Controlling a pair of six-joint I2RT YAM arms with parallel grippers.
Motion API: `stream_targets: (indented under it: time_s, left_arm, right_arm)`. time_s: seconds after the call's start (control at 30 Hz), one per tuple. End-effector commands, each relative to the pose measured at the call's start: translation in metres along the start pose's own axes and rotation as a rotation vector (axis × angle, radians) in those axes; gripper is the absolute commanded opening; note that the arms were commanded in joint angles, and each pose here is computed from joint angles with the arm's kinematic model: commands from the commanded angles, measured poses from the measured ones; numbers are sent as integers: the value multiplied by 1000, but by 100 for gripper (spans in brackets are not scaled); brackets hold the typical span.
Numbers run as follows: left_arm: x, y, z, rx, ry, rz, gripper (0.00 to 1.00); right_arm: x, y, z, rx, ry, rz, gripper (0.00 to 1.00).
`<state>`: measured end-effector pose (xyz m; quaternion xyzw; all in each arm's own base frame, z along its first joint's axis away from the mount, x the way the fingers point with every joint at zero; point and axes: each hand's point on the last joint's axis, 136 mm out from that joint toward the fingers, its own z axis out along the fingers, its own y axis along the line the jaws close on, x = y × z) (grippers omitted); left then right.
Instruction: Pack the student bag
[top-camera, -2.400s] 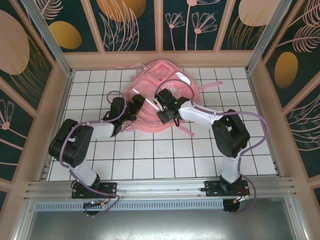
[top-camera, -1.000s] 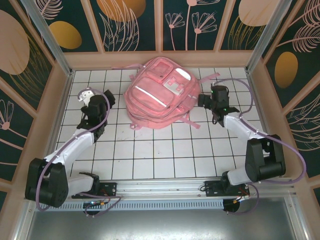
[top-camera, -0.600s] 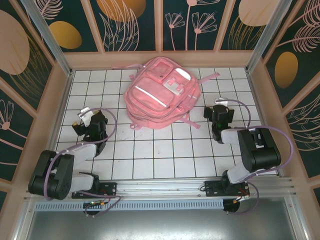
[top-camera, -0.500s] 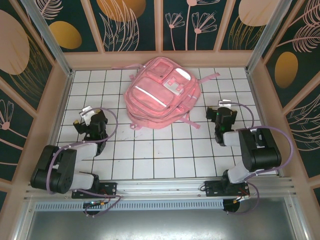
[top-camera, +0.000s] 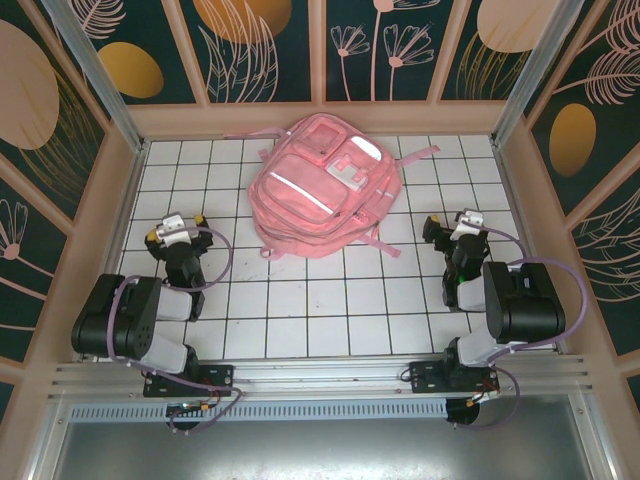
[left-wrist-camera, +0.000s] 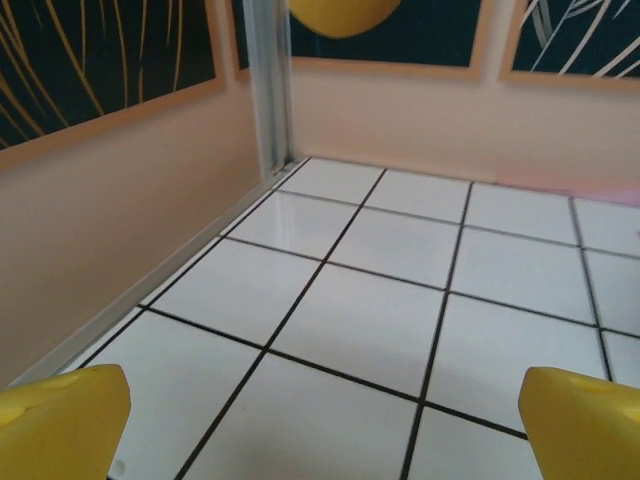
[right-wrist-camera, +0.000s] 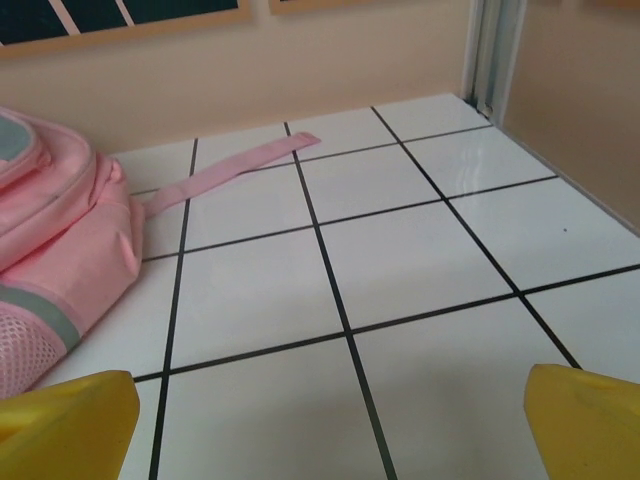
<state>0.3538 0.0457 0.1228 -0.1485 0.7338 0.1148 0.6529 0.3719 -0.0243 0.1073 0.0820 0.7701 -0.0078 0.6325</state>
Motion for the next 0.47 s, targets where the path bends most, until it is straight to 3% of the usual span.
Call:
stream_targets:
  time_s: [0.0, 0.03, 0.43]
  left_arm:
    - [-17, -12, 3, 68, -52, -31, 99]
    - [-22, -12, 2, 65, -90, -38, 99]
    - [-18, -12, 3, 66, -62, -29, 99]
  right_arm:
    - [-15, 6, -1, -22, -64, 14, 99]
    - [-16, 7, -2, -24, -69, 15, 99]
    - [-16, 7, -2, -29, -68, 13, 99]
